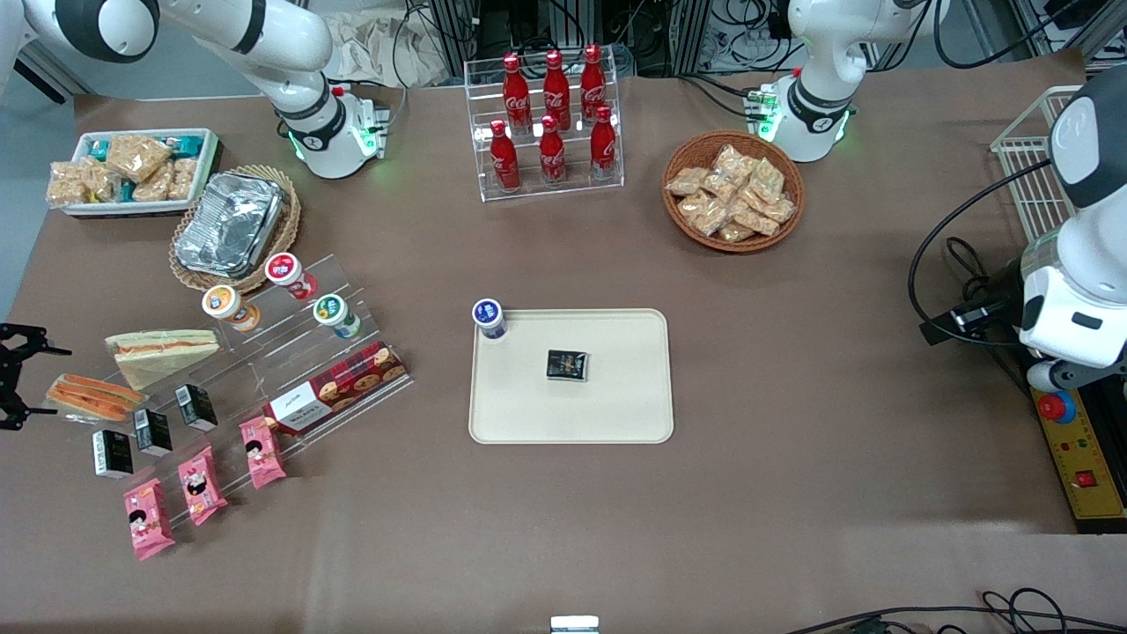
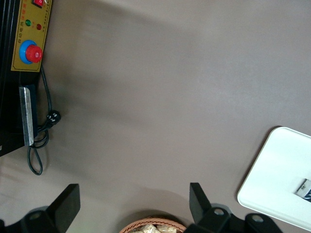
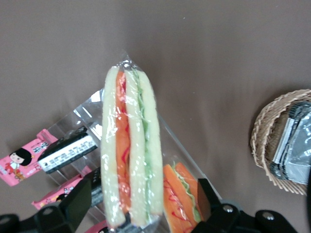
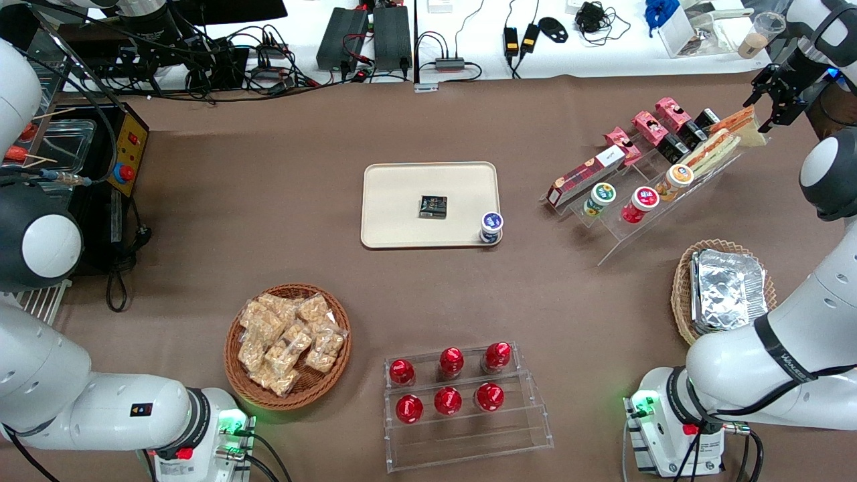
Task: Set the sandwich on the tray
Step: 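Close the right gripper on the plastic-wrapped sandwich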
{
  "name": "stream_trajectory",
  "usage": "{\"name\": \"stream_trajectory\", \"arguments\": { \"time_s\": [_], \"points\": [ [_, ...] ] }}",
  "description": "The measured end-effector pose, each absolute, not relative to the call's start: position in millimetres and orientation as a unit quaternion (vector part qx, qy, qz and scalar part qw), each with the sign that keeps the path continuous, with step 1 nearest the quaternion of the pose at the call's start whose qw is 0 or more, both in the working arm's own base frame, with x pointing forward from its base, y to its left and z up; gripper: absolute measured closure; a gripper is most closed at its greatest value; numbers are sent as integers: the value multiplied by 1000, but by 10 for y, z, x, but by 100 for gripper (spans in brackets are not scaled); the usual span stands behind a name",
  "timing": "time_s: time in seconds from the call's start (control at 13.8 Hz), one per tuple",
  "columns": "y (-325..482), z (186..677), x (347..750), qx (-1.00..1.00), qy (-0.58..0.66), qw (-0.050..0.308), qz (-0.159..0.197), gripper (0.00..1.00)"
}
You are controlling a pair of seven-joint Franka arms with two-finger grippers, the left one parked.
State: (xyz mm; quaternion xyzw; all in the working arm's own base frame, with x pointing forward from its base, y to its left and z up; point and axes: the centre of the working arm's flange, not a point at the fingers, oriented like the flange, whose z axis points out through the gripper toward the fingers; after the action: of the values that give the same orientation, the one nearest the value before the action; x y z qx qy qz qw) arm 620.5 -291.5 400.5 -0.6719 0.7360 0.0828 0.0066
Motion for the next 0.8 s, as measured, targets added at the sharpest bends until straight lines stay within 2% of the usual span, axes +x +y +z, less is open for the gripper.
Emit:
{"name": "stream_trajectory", "arguments": {
  "time_s": [0.36,0.65,0.8],
  "points": [
    [-3076,3784,6182,-652,752,31,90,3],
    [-3055,3733,6225,-640,761,58,93,9],
    [-3053,3730,6249,-616,780,67,92,30]
  ]
}}
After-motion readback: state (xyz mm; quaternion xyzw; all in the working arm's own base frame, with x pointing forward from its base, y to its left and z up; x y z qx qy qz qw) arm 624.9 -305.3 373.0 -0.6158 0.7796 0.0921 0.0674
